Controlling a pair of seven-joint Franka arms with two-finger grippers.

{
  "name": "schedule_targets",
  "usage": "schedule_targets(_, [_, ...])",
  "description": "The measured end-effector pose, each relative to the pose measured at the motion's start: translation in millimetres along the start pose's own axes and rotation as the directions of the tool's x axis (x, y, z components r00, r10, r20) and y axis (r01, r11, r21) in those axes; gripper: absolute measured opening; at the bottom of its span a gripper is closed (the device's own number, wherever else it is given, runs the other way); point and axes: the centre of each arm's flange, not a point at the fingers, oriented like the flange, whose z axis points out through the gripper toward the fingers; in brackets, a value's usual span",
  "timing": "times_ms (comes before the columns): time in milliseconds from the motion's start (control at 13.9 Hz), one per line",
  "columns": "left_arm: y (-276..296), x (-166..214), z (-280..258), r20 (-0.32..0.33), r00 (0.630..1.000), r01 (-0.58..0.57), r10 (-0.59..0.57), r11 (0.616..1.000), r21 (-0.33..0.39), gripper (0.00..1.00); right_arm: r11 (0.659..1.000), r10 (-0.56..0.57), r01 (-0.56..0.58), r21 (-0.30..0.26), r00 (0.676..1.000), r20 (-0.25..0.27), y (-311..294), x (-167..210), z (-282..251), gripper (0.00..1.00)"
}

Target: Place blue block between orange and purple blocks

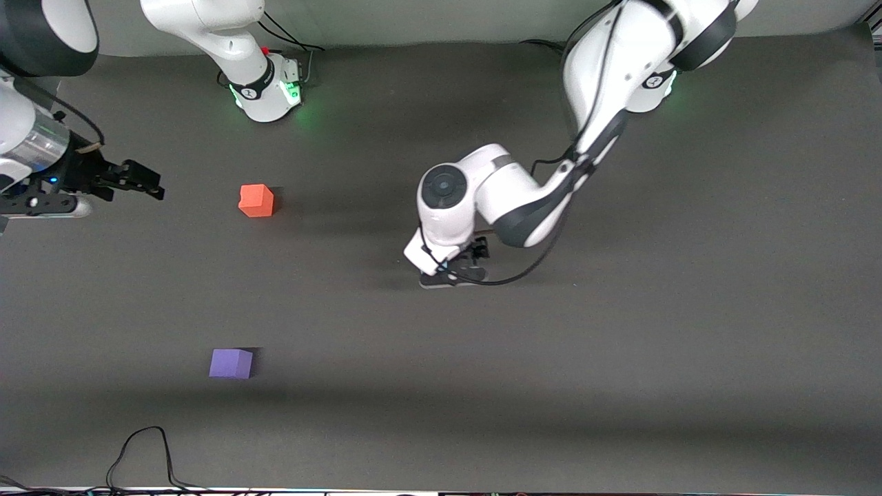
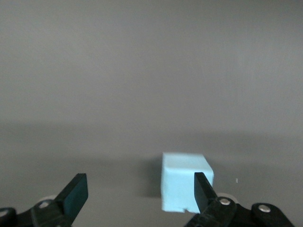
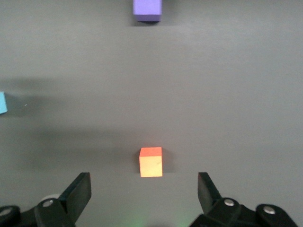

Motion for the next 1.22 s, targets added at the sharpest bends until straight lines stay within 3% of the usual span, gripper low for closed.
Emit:
schedule_targets(215, [-105,74,-95,-0.04,0.999,0.03,-0.03,1.0,0.0,1.0,0.994,-0.104,0.104,0.036,0.995,0.003,-64,0,3,1.0])
schedule_targets(359, [-184,101,-140,0.006,1.0,0.011,-0.011,0.999,0.033,1.0,0.986,-0.147,0.146,0.077,0.989,-0.003,-116,11,15,1.0])
schedule_targets(503, [-264,115,-180,0.053,0.999,0.006,-0.009,0.998,0.059,1.0,0.99,-0.11,0.111,0.086,0.994,-0.018,-173,25,38,1.0])
schedule_targets(646, [-334,116,-214,0.055,0.998,-0.022,0.018,0.996,0.087,1.0,0.994,-0.062,0.063,0.089,0.998,-0.016,-234,33,72,1.0])
schedule_targets(790, [-384,101,-232,0.056,0.998,-0.021,0.015,0.994,0.11,1.0,0.997,-0.042,0.044,0.056,0.999,-0.023,-290,34,110,1.0])
schedule_targets(1221, [-446,88,-225,0.091,0.996,-0.03,0.019,0.992,0.123,1.0,0.998,0.044,-0.046,-0.03,0.996,-0.077,-399,33,232,1.0])
